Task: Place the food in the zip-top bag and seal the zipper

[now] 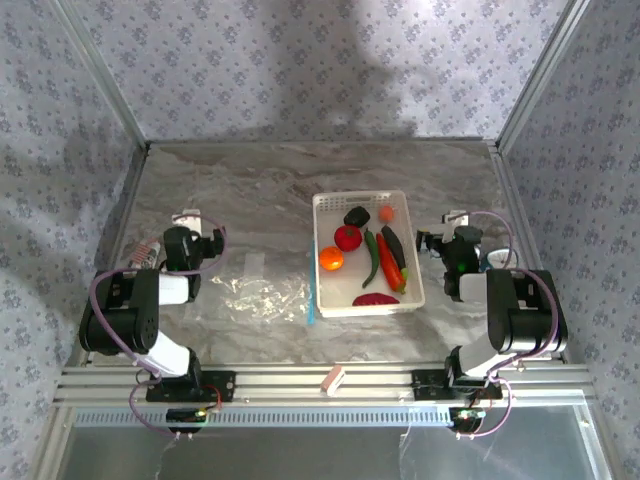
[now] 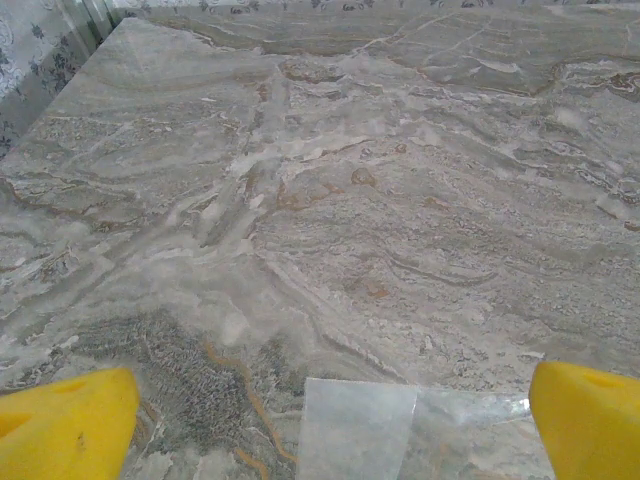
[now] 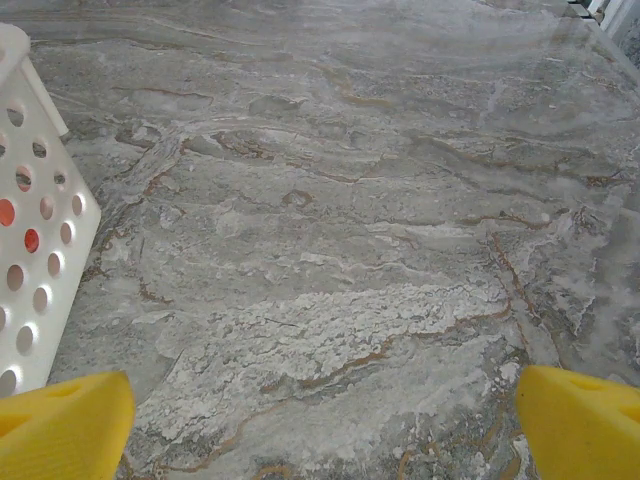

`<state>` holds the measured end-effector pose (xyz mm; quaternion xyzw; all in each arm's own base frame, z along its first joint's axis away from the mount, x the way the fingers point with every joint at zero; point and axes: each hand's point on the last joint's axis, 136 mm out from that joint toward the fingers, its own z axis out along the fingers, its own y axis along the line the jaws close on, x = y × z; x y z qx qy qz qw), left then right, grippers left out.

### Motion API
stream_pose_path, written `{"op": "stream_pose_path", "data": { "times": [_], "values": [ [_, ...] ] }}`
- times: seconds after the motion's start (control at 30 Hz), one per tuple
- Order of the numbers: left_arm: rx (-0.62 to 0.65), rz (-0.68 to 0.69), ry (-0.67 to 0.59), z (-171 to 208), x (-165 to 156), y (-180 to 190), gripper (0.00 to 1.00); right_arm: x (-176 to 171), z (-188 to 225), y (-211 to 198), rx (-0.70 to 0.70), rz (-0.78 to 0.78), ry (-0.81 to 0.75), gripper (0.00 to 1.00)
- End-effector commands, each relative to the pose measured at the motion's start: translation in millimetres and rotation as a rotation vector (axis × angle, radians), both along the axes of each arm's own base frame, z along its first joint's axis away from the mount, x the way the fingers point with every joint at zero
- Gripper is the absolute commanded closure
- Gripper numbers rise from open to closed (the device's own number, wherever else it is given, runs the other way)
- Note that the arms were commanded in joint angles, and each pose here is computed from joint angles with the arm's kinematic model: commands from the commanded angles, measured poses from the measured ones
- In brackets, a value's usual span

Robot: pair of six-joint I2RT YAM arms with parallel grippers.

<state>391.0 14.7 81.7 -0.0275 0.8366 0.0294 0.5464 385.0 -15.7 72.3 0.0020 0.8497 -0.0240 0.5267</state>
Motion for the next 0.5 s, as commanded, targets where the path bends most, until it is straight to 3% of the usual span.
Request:
{"op": "stream_pose_path", "data": {
  "times": [0.0, 0.13, 0.33, 0.47],
  "values": [
    [-0.018, -0.005, -0.022, 7.0, 7.0, -0.4, 0.0, 5.4, 7.6, -1.7, 0.009, -0.008, -0.029, 0.0],
    [-0.017, -0.005, -0.022, 7.2, 7.1, -0.6, 0.0, 5.4, 7.9, -2.5, 0.019, -0.005, -0.03, 0.01],
    [-0.057, -0.083, -0.011, 7.6, 8.2, -8.7, 0.03, 14.7, 22.7, -7.4, 0.038, -0.025, 0.036, 0.16],
    [-0.049, -0.066, 0.023, 16.3, 13.0, -6.4, 0.39, 21.4, 41.5, 4.9, 0.124, 0.032, 0.222, 0.32]
  ]
}}
